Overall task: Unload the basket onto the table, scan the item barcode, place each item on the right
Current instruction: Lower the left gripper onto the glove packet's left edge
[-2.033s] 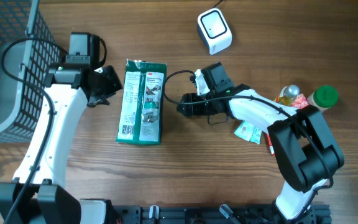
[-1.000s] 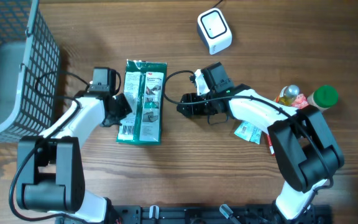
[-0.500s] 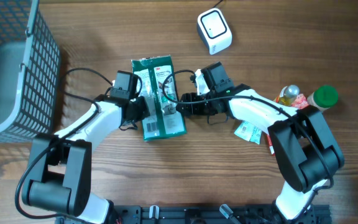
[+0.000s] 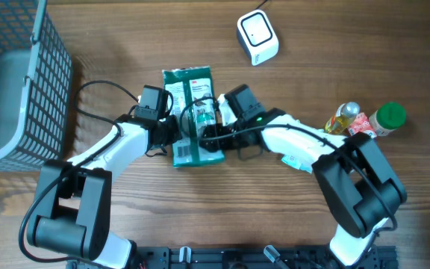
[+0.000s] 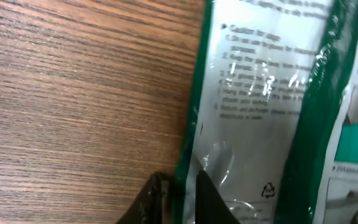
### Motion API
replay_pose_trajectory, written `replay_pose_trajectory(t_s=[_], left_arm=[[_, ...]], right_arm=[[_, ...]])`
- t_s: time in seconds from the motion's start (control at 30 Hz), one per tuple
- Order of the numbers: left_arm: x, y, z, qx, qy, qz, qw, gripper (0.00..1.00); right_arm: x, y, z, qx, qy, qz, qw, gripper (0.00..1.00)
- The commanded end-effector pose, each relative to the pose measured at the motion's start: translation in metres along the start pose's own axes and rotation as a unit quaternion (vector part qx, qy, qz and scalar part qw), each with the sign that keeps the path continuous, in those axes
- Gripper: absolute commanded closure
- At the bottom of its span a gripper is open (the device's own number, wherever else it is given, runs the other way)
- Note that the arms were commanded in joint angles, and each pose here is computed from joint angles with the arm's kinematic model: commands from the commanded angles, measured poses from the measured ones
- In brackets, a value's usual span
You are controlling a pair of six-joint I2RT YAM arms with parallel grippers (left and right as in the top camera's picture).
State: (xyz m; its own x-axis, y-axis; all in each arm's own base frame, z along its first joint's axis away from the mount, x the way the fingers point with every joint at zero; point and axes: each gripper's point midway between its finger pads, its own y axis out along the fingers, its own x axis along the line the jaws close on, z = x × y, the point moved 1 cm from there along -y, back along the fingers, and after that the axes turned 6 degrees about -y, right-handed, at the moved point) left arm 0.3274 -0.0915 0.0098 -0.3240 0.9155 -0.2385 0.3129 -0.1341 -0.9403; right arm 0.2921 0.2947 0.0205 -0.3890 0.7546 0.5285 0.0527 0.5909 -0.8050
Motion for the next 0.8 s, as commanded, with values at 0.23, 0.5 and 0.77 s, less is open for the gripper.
replay_pose_trajectory(t_s=[0.23,0.5,0.77], left_arm=[[0.003,0.006,0.008,0.013,-0.001,-0.004,1.000,0.89],[0.003,0.006,0.009,0.013,-0.001,-0.004,1.000,0.88],[0.005,0.006,0.007,0.010,-0.001,-0.008,1.000,0.88]], right_arm=[[-0.027,0.015,0.006,-0.013,0.015,0.058,0.998,0.28],[-0.061,-0.004,-0.026,-0.071,0.061,0.068,0.993,0.16],[-0.061,-0.012,-0.053,-0.124,0.040,0.056,0.990,0.13]])
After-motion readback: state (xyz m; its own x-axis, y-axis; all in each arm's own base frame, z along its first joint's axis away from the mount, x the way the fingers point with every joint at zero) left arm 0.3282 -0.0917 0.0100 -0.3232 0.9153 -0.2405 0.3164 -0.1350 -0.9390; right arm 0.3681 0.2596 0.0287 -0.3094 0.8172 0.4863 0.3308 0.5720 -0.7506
